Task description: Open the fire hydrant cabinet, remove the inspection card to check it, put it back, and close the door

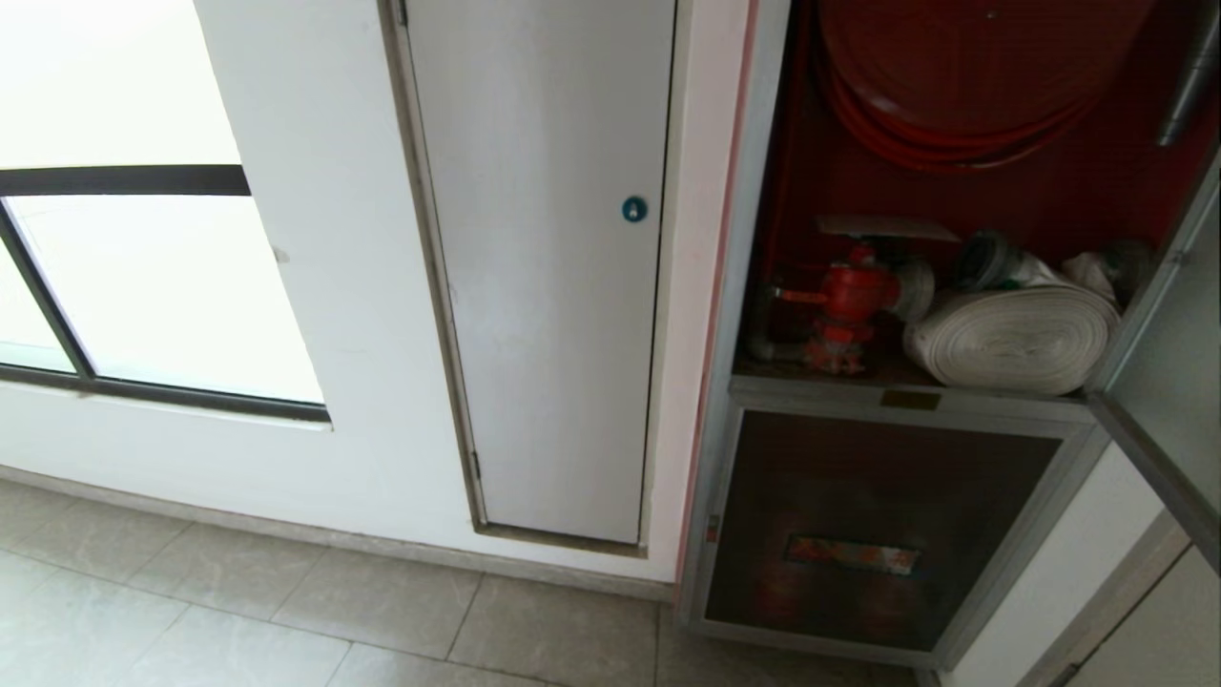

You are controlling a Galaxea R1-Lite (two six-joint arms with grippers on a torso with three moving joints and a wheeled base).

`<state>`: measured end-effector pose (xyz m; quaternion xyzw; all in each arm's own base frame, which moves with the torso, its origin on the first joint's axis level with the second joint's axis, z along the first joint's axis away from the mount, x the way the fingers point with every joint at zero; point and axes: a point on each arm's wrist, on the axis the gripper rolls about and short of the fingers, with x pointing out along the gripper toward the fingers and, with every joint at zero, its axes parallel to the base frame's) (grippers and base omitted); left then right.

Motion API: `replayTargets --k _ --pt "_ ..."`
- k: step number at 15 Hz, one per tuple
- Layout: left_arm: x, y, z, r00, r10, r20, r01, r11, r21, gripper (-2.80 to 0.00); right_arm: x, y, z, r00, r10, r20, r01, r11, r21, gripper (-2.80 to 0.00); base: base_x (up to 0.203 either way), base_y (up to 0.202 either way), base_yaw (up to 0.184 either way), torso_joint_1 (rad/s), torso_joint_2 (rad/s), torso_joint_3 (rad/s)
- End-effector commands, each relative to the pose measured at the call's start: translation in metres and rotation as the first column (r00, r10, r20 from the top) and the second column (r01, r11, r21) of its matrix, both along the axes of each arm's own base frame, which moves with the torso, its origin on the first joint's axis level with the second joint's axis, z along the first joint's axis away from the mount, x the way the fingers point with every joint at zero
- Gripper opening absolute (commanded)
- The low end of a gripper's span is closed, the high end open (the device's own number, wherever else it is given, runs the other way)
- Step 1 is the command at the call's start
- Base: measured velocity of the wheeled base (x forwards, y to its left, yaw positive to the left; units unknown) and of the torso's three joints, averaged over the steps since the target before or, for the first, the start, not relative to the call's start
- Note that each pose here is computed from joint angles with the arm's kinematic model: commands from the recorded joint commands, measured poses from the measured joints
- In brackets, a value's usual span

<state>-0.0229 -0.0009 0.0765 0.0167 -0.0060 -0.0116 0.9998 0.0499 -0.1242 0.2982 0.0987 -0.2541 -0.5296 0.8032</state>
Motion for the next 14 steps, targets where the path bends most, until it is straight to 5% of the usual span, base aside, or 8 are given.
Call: replayTargets --k 1,10,14 --pt "0.001 0.0 -0.002 1.0 0.0 -0.007 0.0 1.0 0.001 -2.8 0.002 -0.003 0.0 1.0 0.022 -0.005 -0.022 1.0 0.002 -2.8 0.0 0.0 0.0 0.0 0.0 0.0" --pt "0.001 0.0 -0.002 1.0 0.0 -0.007 0.0 1.0 0.001 -2.8 0.003 0.021 -0.008 0.985 0.17 -0.026 -0.17 0.985 -0.021 -2.8 0.0 0.0 0.0 0.0 0.0 0.0" --pt "0.001 0.0 -0.002 1.0 0.0 -0.007 0.0 1.0 0.0 -2.8 0.006 0.04 -0.012 0.952 0.304 -0.035 -0.305 0.951 -0.042 -2.8 0.0 0.0 0.0 0.0 0.0 0.0"
